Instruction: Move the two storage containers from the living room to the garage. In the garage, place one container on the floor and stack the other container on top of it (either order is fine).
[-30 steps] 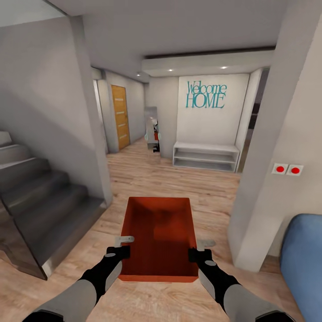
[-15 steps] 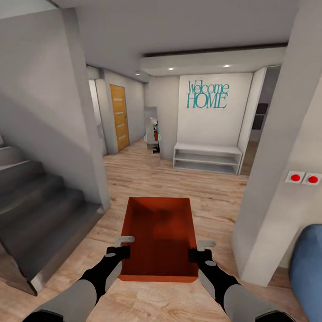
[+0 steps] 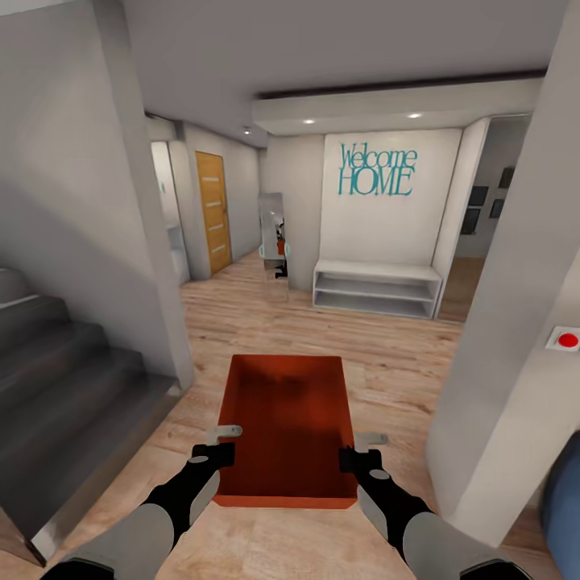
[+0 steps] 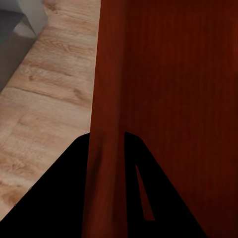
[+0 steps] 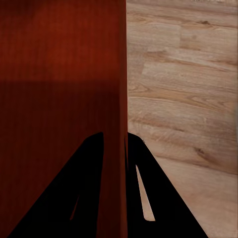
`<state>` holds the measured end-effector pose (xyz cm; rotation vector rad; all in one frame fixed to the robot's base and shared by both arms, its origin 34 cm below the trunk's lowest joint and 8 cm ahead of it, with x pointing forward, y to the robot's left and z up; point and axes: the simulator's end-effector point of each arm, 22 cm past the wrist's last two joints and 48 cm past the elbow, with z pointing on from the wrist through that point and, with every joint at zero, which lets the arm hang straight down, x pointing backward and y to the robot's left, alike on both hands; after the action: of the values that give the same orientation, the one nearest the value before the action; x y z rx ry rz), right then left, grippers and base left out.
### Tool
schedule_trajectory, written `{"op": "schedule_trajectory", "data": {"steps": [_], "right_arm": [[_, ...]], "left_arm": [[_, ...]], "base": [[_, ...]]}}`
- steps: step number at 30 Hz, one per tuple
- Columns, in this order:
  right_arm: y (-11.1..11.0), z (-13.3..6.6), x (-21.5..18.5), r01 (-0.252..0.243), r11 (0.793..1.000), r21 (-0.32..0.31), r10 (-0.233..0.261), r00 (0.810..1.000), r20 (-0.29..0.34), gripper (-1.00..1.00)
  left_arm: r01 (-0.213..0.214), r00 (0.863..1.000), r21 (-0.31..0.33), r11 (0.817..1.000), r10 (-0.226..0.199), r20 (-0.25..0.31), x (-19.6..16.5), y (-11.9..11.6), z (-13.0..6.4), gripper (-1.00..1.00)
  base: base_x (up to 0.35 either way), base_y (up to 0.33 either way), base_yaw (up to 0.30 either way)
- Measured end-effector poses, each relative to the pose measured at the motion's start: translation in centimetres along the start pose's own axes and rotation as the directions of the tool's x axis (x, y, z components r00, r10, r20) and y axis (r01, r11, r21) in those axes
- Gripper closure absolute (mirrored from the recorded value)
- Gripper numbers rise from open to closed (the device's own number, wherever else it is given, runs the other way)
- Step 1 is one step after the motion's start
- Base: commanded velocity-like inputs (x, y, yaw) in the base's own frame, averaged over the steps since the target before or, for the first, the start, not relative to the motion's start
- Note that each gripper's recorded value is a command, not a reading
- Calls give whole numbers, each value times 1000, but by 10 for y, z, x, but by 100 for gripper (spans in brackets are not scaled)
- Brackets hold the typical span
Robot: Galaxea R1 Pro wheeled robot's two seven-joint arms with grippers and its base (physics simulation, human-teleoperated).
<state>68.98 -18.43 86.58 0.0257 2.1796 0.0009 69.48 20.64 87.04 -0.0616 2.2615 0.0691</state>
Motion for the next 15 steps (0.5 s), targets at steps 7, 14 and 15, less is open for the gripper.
{"op": "schedule_trajectory", "data": {"steps": [7, 14, 15], "right_arm": [[0, 0, 0, 0, 1000, 0, 0, 1000, 0, 100], [0, 0, 0, 1, 1000, 0, -1, 1000, -1, 100], [0, 0, 0, 0, 1000, 0, 0, 1000, -1, 100]], "left_arm": [[0, 1000, 0, 1000, 0, 0, 0, 0, 0, 100], [0, 1000, 0, 1000, 0, -1, 0, 0, 0, 100], [0, 1000, 0, 1000, 0, -1, 0, 0, 0, 100]], "base": [[322, 0, 0], [322, 0, 0], [322, 0, 0]]}}
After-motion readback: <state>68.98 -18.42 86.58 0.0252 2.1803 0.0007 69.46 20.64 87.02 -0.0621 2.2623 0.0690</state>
